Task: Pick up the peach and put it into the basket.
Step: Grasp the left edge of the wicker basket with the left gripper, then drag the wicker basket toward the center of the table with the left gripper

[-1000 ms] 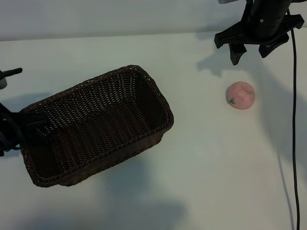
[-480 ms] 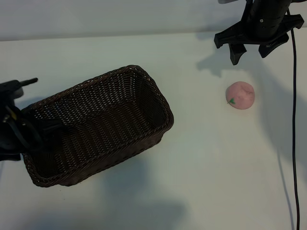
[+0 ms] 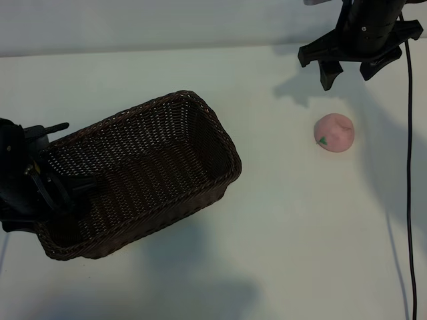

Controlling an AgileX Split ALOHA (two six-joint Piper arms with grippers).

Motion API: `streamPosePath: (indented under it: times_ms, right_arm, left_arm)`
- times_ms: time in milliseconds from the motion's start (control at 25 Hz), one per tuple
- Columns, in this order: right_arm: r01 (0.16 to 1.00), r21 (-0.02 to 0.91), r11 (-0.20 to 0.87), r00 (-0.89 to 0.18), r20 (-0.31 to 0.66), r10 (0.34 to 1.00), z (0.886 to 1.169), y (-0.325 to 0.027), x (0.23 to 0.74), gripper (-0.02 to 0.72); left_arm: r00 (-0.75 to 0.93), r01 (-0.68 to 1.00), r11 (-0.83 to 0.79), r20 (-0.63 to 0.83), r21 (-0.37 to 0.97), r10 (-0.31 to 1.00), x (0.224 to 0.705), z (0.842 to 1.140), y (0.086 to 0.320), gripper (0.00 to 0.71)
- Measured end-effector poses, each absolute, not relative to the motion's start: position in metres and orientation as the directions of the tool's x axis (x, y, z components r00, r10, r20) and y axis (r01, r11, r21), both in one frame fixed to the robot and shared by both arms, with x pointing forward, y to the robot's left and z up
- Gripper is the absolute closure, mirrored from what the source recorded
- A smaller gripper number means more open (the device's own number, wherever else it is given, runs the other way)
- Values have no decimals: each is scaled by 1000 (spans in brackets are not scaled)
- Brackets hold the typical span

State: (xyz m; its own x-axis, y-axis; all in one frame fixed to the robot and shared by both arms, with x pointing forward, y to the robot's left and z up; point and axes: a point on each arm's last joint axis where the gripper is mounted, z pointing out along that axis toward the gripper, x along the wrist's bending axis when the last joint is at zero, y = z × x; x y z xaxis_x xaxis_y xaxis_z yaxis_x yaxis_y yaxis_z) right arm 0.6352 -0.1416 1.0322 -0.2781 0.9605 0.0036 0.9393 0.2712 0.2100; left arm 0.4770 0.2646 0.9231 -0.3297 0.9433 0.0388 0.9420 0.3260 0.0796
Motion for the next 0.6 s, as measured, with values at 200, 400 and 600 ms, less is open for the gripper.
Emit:
streamPosePath:
  times_ms: [200, 400, 600]
  right_arm:
    - [939, 210, 271, -278, 4, 961, 1032, -142, 635, 104]
    - [940, 210, 270, -277, 5, 961, 1032, -142, 635, 104]
    - [940, 210, 270, -277, 6, 961, 1032, -141, 635, 104]
  left_arm:
    - [-336, 939, 332, 29, 93, 941, 474, 918, 265, 320]
    - [-366, 925, 363, 0, 115, 931, 473, 916, 264, 440]
    - [-368, 924, 366, -4, 116, 930, 473, 916, 264, 448]
